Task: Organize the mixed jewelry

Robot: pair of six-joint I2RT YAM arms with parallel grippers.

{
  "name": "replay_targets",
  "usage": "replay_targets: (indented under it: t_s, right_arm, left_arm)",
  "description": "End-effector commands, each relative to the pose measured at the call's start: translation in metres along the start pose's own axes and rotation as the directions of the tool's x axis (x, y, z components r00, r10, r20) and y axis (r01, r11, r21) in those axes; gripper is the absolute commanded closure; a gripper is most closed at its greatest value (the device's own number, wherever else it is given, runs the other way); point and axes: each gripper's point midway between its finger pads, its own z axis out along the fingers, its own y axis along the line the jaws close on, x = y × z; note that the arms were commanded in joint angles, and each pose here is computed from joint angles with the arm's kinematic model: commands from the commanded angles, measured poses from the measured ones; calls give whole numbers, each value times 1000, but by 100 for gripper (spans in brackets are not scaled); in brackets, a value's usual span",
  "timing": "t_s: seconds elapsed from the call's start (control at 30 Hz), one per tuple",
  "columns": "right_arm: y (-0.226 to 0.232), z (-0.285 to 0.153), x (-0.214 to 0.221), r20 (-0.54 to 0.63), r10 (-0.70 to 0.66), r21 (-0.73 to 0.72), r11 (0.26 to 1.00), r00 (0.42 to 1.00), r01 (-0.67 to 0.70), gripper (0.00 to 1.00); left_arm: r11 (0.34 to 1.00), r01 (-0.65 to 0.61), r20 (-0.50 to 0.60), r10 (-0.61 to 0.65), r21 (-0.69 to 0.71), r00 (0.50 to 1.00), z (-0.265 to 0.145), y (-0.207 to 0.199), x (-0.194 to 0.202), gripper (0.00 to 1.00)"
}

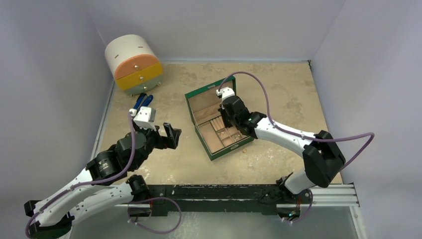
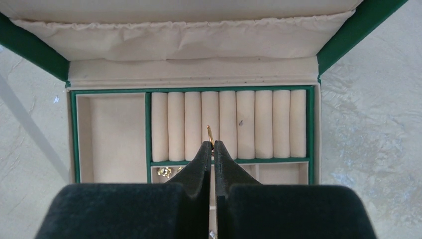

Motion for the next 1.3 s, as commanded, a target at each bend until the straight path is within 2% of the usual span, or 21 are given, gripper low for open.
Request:
replay_targets:
  t_s: [0.0,0.33,1.27]
  right_arm:
    - [4,5,-34,90,22,-35,999,996,-19,100]
    - [11,19,-18,63,32,-77,997,997,-27,100]
    - [7,40,38,-56,56,-45,997,997,-59,100]
  left_arm:
    - [1000,5,34,-6,29,999,2,-6,-15,1]
    - [1000,7,28,-7,-11,1000,9,2,-15,0]
    - [1000,18,30,-17,-25,999,13,8,-17,0]
